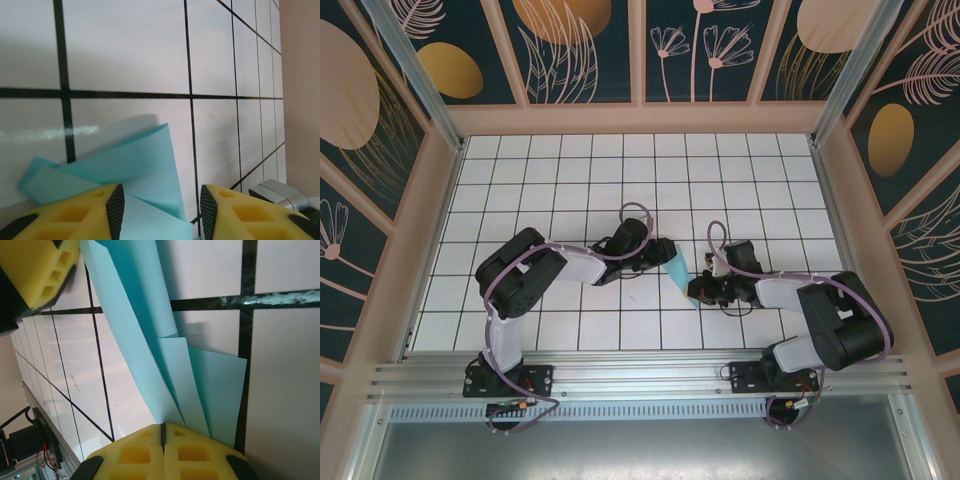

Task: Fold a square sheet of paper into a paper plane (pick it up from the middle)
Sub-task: Fold the wing for the fifth time at the center of the table, then turn over the paper plane at the center of the table, then move the paper plane to the center of the table, then reset both arms

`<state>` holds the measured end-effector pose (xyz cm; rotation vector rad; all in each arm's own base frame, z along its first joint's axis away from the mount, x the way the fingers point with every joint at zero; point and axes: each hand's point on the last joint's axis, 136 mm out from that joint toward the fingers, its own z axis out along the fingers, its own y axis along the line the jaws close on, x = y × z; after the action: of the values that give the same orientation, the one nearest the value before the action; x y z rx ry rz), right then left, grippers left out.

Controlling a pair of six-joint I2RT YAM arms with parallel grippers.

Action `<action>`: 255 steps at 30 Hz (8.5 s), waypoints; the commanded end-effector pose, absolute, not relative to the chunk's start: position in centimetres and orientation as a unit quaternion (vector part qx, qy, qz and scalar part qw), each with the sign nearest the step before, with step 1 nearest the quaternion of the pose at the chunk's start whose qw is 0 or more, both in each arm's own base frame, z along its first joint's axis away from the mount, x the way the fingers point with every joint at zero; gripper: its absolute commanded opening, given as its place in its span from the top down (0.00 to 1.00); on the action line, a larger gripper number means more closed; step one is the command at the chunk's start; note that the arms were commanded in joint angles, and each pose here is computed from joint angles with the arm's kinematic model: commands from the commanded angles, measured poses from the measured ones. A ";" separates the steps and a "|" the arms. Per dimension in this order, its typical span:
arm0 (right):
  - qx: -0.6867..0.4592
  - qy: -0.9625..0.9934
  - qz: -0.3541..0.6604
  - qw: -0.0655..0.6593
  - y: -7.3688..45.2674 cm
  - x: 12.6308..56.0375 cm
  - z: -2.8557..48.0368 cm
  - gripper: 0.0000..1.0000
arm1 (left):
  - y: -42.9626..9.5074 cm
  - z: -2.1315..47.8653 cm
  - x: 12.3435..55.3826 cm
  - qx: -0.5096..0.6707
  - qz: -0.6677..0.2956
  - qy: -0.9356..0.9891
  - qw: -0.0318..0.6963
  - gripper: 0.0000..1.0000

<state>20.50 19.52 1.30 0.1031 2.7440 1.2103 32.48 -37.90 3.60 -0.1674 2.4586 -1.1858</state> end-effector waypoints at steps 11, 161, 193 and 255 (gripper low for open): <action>0.048 0.935 0.350 0.033 17.8 18.1 -0.8 1.00 | -32.5 5.6 37.1 -0.057 -0.360 0.892 0.267 0.49; -0.149 0.977 0.102 0.114 26.4 20.6 -0.5 0.79 | -31.0 1.4 28.4 -0.112 -0.356 0.912 0.173 0.81; -0.135 0.979 -0.006 0.154 26.2 23.1 3.4 0.96 | -27.0 6.9 29.9 -0.155 -0.324 0.891 0.280 0.78; -0.114 0.956 0.108 0.246 29.7 31.8 14.2 0.60 | -25.8 8.4 30.1 -0.164 -0.311 0.886 0.304 0.75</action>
<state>31.96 29.85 12.41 -0.2973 2.6461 0.2824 29.54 -25.68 7.57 -0.4374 2.3639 -0.8385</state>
